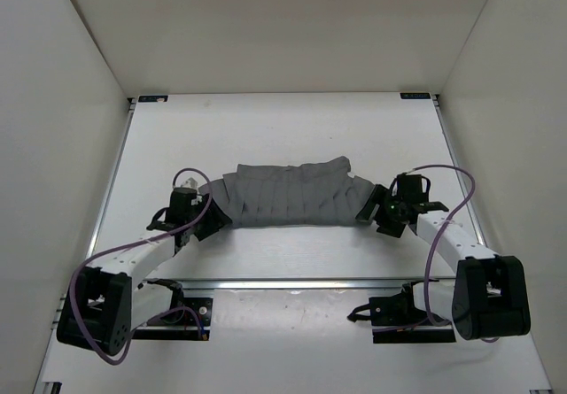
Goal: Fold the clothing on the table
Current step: Fold the skirt
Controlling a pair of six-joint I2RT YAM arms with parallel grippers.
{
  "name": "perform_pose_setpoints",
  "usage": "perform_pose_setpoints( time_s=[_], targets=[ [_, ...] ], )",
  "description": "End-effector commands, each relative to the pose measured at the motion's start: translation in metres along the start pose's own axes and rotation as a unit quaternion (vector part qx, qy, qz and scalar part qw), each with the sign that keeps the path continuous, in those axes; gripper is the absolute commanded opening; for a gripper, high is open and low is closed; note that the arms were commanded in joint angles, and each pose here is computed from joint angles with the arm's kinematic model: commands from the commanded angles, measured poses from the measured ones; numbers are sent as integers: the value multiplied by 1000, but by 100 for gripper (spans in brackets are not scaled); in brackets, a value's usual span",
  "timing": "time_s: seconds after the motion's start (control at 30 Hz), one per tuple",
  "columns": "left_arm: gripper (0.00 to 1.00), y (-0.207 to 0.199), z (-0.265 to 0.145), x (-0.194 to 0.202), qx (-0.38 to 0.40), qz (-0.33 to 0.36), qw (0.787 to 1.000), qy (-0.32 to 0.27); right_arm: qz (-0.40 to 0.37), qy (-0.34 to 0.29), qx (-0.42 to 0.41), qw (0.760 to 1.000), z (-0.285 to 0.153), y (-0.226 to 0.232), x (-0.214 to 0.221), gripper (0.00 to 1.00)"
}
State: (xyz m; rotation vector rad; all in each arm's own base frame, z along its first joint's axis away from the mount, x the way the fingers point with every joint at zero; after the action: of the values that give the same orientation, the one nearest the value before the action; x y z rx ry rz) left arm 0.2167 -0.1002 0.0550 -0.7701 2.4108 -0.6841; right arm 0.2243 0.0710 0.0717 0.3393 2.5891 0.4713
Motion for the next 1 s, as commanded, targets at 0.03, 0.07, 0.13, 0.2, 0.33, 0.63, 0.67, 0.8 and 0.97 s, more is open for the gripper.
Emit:
perform_pose_setpoints(
  time_s=[0.03, 0.07, 0.13, 0.2, 0.33, 0.63, 0.67, 0.8, 0.97],
  targets=[
    [60, 12, 8, -10, -34, -13, 998, -49, -6, -8, 1, 1000, 8, 3, 2, 71],
    [58, 12, 9, -11, -35, -12, 998, -50, -5, -9, -4, 1000, 10, 5, 3, 71],
    [48, 11, 12, -13, -37, -13, 998, -55, -4, -1, -1, 1000, 16, 3, 5, 71],
    [37, 11, 14, -14, -34, -17, 998, -53, -3, 2, 4, 1000, 21, 1, 9, 67],
    [10, 11, 18, -11, -34, -16, 998, -46, -8, 4, 3, 1000, 32, 3, 6, 25],
    [0, -31, 36, -16, -10, 39, 999, -17, -2, -40, 25, 999, 7, -8, -33, 0],
    [0, -35, 41, -16, -8, 40, 999, -11, -3, -49, 23, 999, -1, -9, -38, 0],
    [0, -62, 55, -3, 19, 54, 998, 7, -28, -100, 69, 992, -32, -6, -65, 0],
    [0, -65, 67, 6, 29, 47, 998, 20, -125, -112, 52, 984, -62, 39, -99, 0]
  ],
)
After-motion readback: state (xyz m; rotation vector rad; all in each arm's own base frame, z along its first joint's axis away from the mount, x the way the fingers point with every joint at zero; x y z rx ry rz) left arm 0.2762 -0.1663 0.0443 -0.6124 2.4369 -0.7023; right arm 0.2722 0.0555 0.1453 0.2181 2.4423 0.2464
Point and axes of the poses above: each gripper's point midway between its finger pads, its own z axis out along the fingers, its own y axis along the line the jaws close on, x = y × z, the point moved 4 cm from there along -z, back along the fingers, and after that the axes turned 10 degrees about -z, right-handed, at the moved point
